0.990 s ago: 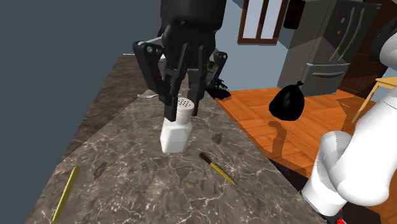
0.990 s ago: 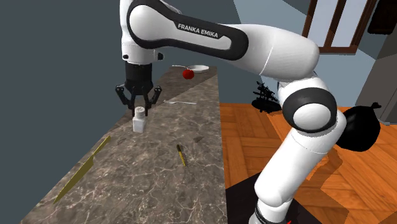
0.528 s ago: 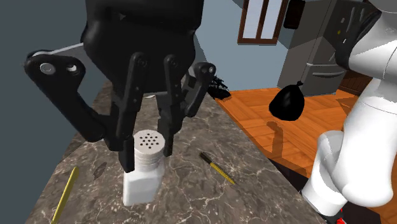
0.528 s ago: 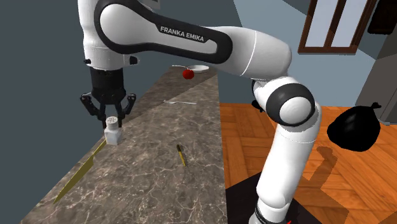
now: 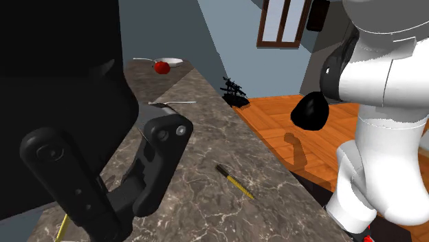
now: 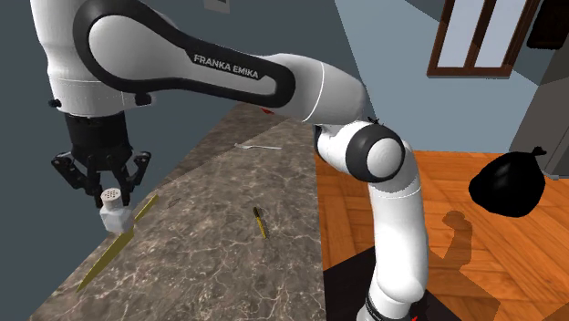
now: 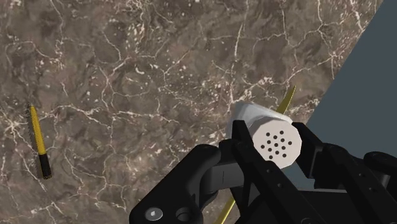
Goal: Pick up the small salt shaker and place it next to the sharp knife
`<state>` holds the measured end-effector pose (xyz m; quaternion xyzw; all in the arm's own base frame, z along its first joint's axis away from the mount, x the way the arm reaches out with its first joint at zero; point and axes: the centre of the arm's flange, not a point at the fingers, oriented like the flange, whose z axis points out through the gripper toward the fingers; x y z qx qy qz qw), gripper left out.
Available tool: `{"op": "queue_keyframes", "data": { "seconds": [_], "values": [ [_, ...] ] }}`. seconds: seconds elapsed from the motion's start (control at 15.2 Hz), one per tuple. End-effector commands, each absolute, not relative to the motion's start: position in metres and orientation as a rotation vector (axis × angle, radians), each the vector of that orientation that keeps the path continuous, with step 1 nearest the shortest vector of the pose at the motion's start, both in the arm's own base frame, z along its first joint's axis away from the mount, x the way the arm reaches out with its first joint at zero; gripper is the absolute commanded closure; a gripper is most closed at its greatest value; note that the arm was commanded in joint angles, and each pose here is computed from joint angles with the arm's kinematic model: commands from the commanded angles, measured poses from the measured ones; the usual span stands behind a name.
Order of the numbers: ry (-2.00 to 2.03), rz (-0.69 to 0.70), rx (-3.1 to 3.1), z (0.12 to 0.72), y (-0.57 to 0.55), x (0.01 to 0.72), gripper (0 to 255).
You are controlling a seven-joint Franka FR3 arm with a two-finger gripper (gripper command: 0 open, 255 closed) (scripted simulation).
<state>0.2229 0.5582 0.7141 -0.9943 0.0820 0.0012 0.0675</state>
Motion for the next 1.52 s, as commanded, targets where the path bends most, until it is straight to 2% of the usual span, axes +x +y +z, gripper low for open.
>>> {"op": "queue_keyframes", "data": {
  "seconds": [0.0, 1.45],
  "values": [
    [0.250, 0.002, -2.996, 0.704, 0.560, 0.222, 255],
    [0.250, 0.002, -2.996, 0.588, 0.560, 0.222, 255]
  ]
}}
